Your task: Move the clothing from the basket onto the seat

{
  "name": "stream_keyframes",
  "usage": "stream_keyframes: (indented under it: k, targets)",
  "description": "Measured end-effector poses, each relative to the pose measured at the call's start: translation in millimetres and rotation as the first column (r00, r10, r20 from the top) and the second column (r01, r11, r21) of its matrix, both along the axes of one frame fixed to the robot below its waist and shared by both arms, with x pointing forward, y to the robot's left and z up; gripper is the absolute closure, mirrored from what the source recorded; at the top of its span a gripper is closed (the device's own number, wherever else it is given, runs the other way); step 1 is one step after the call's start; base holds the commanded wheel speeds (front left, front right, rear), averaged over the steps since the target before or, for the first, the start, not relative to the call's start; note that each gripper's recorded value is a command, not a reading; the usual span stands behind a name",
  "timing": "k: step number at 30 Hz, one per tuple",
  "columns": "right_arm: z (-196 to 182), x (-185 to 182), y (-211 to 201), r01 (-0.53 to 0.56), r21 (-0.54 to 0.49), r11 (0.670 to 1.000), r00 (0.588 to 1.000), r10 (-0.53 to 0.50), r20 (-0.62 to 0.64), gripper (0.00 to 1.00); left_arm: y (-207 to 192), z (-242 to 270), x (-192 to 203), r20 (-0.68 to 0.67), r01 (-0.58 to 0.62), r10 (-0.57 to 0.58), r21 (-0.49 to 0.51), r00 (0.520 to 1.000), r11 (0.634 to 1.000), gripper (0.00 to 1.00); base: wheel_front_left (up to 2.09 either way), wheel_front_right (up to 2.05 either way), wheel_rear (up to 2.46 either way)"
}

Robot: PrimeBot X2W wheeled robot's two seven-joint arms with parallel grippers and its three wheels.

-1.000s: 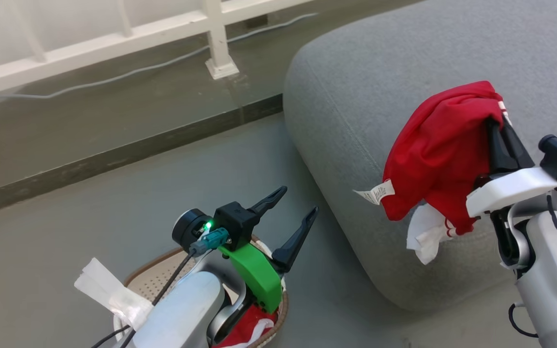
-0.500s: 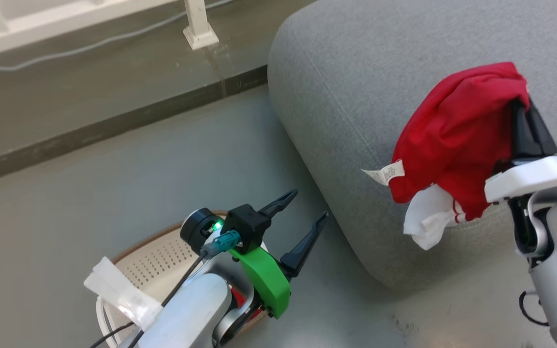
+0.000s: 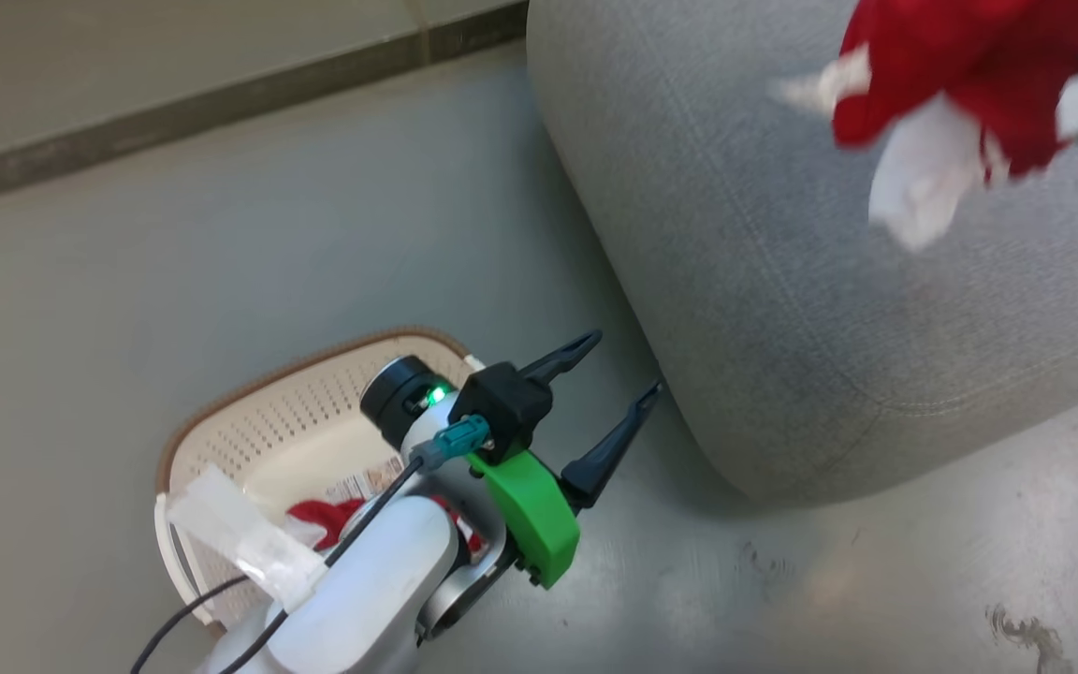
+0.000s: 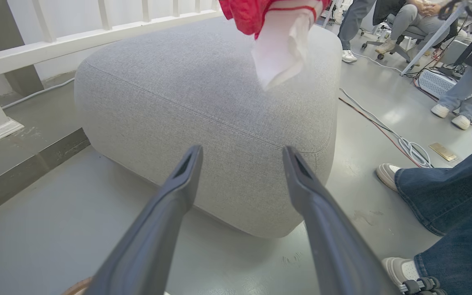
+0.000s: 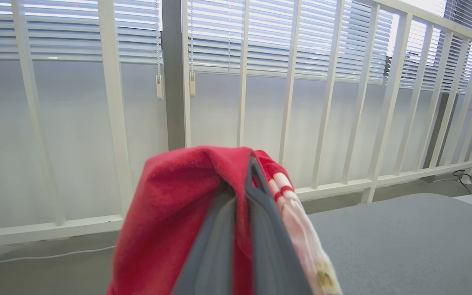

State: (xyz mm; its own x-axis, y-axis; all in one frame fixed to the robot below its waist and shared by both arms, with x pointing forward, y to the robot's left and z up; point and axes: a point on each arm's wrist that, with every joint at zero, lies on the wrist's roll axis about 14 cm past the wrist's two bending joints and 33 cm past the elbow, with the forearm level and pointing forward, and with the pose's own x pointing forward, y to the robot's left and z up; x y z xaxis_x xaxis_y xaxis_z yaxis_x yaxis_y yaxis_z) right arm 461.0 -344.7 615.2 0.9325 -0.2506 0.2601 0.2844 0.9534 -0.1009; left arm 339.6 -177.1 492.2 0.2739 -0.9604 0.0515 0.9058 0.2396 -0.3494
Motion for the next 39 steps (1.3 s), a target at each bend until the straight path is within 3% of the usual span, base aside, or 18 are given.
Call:
stream_keyframes:
  k: [7, 24, 28, 29, 33, 39]
  targets:
    - [10, 42, -28, 0.066, -0.023, 0.998, 0.998, -0.066, -0.016, 1.0, -1, -8, 15, -0.017, 0.012, -0.013, -0.016, 1.0, 1.0, 0.0, 0.0, 0.0, 0.0]
    - [-29, 120, -83, 0.197, -0.063, 0.978, 0.974, -0.203, -0.102, 1.0, 24, -48, 80, -0.032, -0.078, 0.078, -0.007, 0.996, 0.997, 0.0, 0.0, 0.0, 0.0]
    - [-73, 133, -84, 0.209, -0.035, 0.977, 0.961, -0.212, -0.175, 1.0, 30, -65, 92, -0.019, -0.091, 0.091, 0.015, 0.996, 0.996, 0.0, 0.0, 0.0, 0.0]
    - [-104, 138, -79, 0.209, -0.009, 0.978, 0.952, -0.205, -0.225, 1.0, 32, -75, 95, -0.031, -0.094, 0.095, 0.021, 0.995, 0.995, 0.0, 0.0, 0.0, 0.0]
    - [-167, 138, -65, 0.208, 0.03, 0.978, 0.927, -0.187, -0.325, 1.0, 35, -96, 99, -0.065, -0.095, 0.098, 0.039, 0.993, 0.995, 0.0, 0.0, 0.0, 0.0]
    - [-218, 127, -57, 0.233, 0.064, 0.97, 0.898, -0.19, -0.397, 1.0, 38, -112, 100, -0.095, -0.096, 0.1, 0.051, 0.99, 0.994, 0.0, 0.0, 0.0, 0.0]
